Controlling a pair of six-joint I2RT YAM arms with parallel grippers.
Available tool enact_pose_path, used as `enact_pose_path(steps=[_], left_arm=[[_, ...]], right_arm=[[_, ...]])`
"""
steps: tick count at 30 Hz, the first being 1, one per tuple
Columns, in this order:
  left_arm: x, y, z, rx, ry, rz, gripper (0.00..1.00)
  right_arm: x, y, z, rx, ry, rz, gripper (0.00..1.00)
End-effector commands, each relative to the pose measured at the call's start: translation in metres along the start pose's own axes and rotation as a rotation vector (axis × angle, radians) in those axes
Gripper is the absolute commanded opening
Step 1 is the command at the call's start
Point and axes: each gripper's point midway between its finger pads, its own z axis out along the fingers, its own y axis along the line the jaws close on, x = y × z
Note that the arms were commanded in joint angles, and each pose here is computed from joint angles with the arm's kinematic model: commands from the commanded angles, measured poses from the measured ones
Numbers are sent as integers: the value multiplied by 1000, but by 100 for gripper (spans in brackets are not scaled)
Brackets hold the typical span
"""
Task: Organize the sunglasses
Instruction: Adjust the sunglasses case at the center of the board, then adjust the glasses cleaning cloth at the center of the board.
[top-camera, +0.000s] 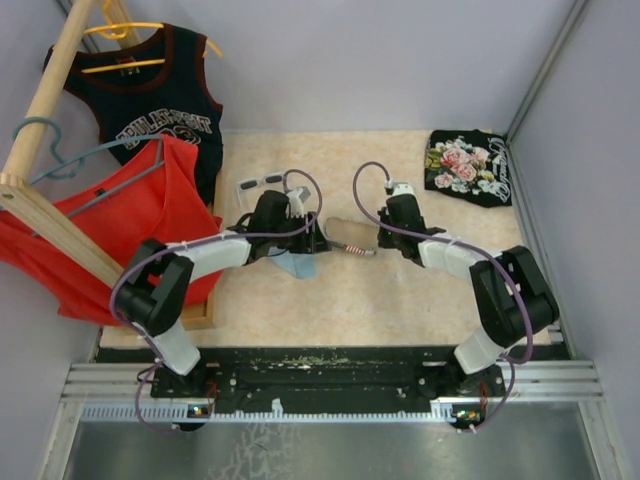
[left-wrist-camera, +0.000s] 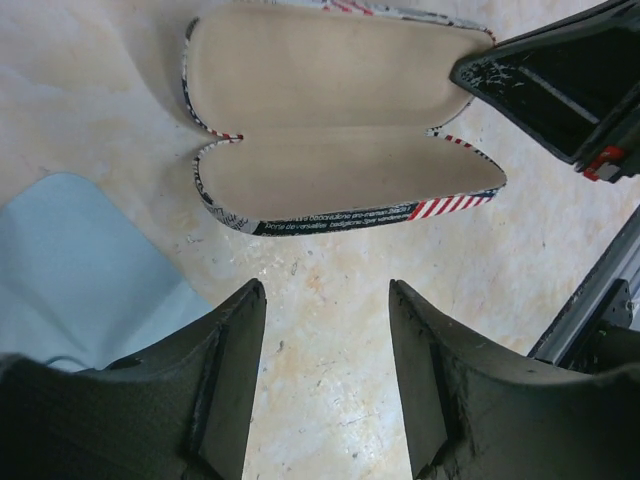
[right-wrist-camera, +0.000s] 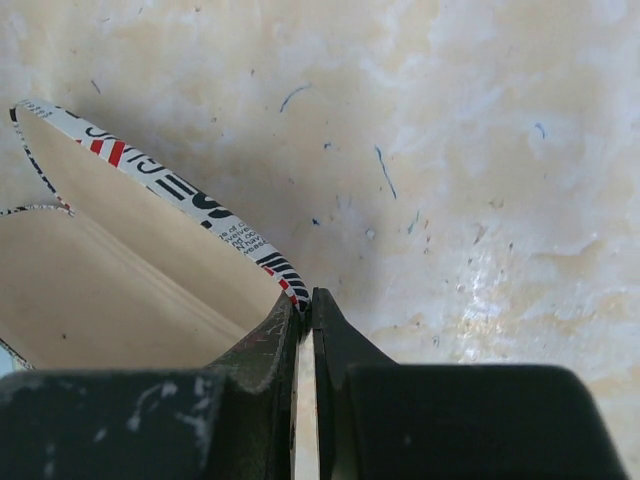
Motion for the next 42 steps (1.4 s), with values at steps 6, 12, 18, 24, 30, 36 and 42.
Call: enact_pose_path(steps=[6,12,18,24,30,36,42], left_arm=[[-47,-10,-60,-122,-189,56,64],[-30,15,-76,-239,-194,35,66],[-15,30,-82,-280,-183,12,66],[-14,42,-93,-340,-194,-4,66],[-14,64,-110,-475,-227,-17,69],[-10,81,-101,-545,-193,-25,66],[-17,85,-77,-557,-139,-4,60]], right_arm=[[-40,5,4,-109,-99,-267,0],[-41,-3,6,-143,-89,-288,10],[-44,-4,6,-152,-79,-273,26],[-48,-7,0,-128,-86,-257,36],[-78,-8,-31,-81,-158,-195,44],[-99,-10,-81,-40,-244,0,44],[-87,3,-116,-137,-265,80,44]])
